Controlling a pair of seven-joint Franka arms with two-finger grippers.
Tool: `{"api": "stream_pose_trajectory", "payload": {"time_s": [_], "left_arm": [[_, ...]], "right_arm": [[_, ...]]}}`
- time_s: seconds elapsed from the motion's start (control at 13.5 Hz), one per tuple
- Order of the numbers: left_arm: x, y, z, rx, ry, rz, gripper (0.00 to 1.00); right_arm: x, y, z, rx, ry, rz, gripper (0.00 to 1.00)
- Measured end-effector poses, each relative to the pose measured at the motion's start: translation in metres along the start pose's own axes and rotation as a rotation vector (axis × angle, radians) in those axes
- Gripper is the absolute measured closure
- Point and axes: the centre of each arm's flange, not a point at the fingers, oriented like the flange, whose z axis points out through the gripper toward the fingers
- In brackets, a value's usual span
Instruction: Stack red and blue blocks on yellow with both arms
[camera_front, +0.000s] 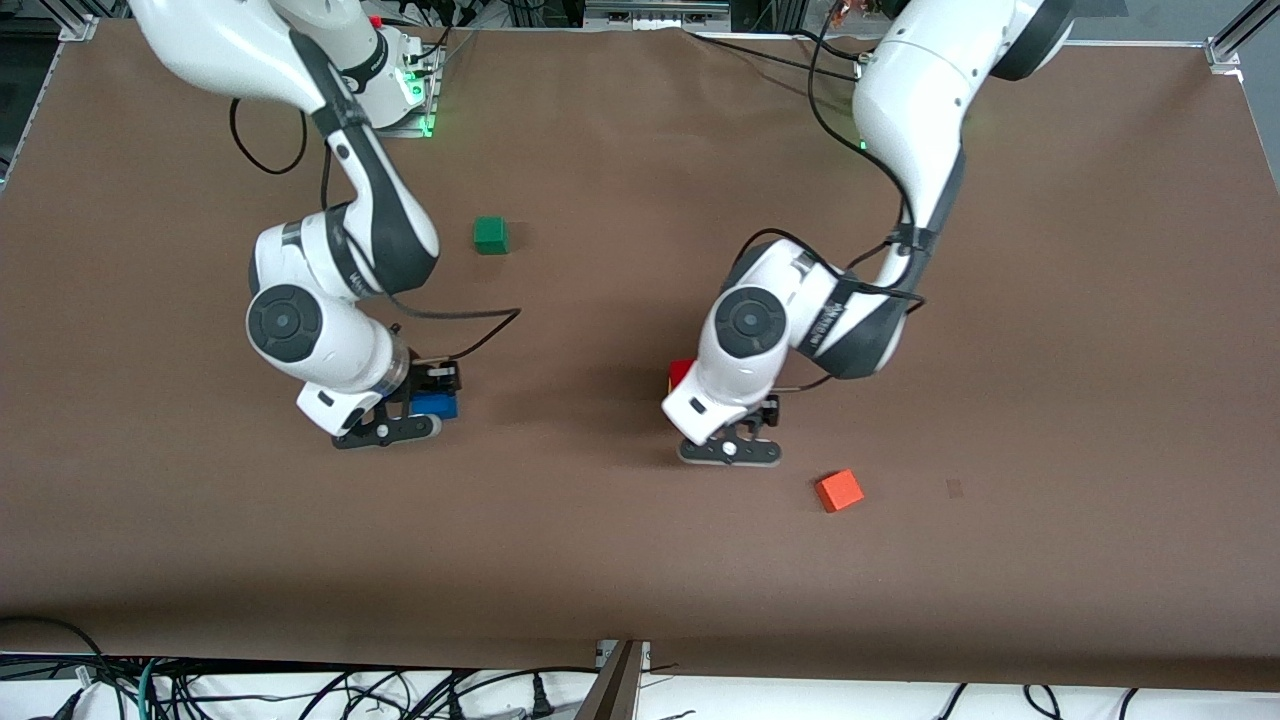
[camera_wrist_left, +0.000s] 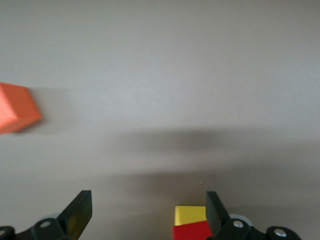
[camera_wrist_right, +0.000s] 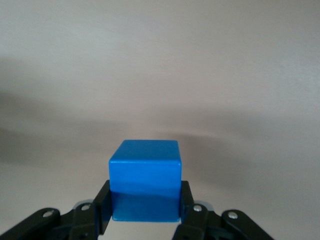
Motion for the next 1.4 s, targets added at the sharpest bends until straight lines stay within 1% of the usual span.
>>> {"api": "stream_pose_trajectory", "payload": {"time_s": [0.15, 0.37, 0.52, 0.74, 0.89, 1.03, 1.18, 1.4], "left_arm": [[0.025, -0.033, -0.031, -0.001, 0.019, -0.043, 0.00], [0.070, -0.130, -0.086, -0.012, 0.081, -0.076, 0.00], [0.083, -0.198, -0.128, 0.001, 0.094, -0.043, 0.00], [0.077, -0.283, -0.190, 0.031, 0.066, 0.002, 0.00], [0.064, -0.316, -0.228, 0.042, 0.050, -0.022, 0.00], [0.052, -0.349, -0.255, 0.051, 0.035, -0.067, 0.00], [0.049, -0.379, -0.262, 0.055, 0.033, -0.103, 0.00], [0.049, -0.387, -0.256, 0.056, 0.017, -0.110, 0.00]], "right_arm": [[-0.006, -0.049, -0.019, 0.002, 0.004, 0.001, 0.45], [-0.031, -0.137, -0.032, 0.004, 0.013, 0.066, 0.45], [-0.047, -0.192, -0.036, 0.014, 0.030, 0.106, 0.45], [-0.049, -0.250, -0.040, 0.050, 0.072, 0.164, 0.45], [-0.043, -0.281, -0.029, 0.077, 0.093, 0.209, 0.45], [-0.045, -0.312, -0.006, 0.103, 0.111, 0.234, 0.45], [-0.053, -0.335, 0.014, 0.115, 0.119, 0.231, 0.45], [-0.056, -0.348, 0.028, 0.129, 0.135, 0.221, 0.45]]}}
